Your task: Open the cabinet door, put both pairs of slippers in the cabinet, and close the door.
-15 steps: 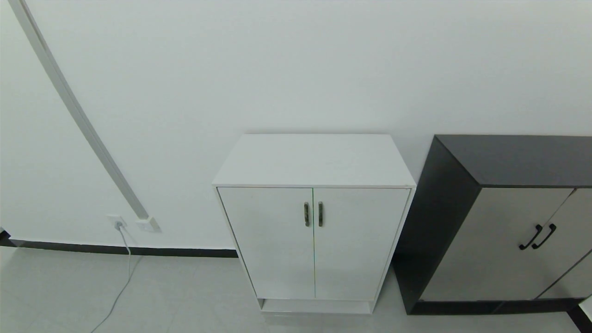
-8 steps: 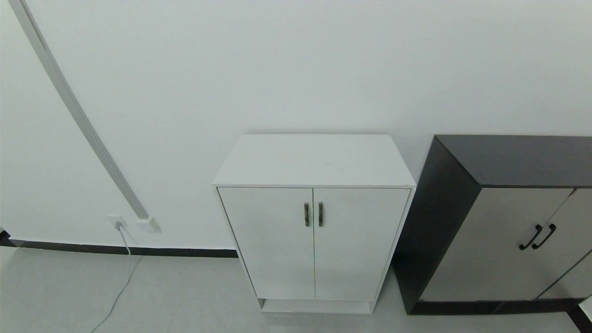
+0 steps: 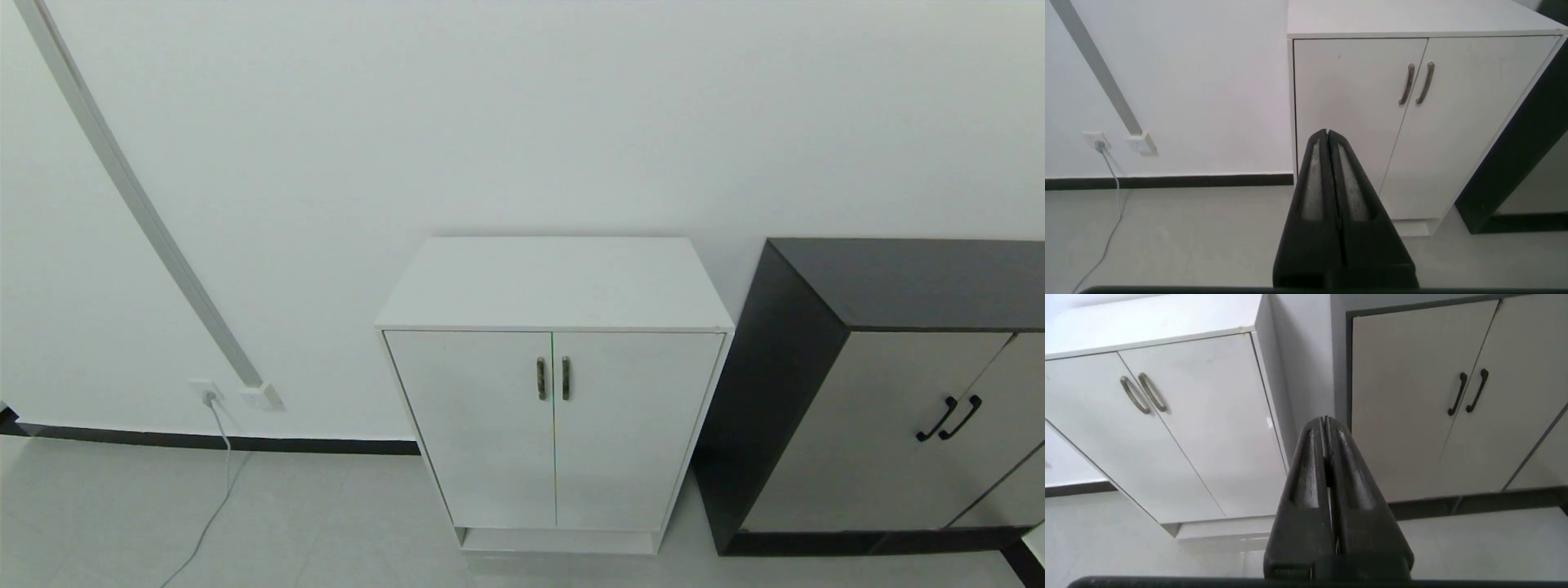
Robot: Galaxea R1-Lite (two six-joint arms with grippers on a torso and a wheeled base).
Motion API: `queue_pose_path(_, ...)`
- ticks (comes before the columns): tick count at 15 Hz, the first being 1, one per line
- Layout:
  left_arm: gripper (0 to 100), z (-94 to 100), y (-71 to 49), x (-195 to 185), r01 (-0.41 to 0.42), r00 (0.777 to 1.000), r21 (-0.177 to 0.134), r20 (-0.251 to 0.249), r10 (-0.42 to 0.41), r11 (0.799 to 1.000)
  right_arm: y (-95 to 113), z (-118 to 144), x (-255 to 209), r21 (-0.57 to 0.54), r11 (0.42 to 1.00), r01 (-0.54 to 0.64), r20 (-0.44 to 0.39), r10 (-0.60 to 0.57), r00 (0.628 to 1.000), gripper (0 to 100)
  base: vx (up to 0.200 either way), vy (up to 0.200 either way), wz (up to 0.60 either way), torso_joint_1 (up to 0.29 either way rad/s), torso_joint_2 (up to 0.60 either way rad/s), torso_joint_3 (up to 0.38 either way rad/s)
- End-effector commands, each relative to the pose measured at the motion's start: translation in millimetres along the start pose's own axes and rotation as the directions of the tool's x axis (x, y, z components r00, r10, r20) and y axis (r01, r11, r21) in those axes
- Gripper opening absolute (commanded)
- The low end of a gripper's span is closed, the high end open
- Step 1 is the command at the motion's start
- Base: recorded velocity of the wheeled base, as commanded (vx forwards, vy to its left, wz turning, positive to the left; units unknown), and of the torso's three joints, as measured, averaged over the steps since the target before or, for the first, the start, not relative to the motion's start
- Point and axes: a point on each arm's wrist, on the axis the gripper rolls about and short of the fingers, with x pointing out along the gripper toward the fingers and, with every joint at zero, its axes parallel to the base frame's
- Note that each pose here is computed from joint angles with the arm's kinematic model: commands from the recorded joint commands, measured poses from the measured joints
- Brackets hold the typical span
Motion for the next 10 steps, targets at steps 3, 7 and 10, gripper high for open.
queue_pose_path(3, 0, 0.1, 0.0, 0.1, 0.0, 1.0, -0.002, -0.001, 0.0, 1.0, 0.0, 0.0, 0.0, 0.0, 1.0, 0.001, 0.0, -0.001, 1.0, 0, 0.0, 0.0, 0.0, 0.0, 0.0, 0.0)
queue_pose_path(7, 0, 0.3, 0.0, 0.1, 0.0, 1.0, -0.002, 0.001, 0.0, 1.0, 0.0, 0.0, 0.0, -0.002, 1.0, 0.001, 0.0, -0.001, 1.0, 0, 0.0, 0.0, 0.0, 0.0, 0.0, 0.0)
queue_pose_path(10, 0, 0.3, 0.0, 0.1, 0.0, 1.0, -0.002, 0.001, 0.0, 1.0, 0.0, 0.0, 0.0, -0.006, 1.0, 0.001, 0.0, -0.001, 1.0, 0, 0.0, 0.0, 0.0, 0.0, 0.0, 0.0)
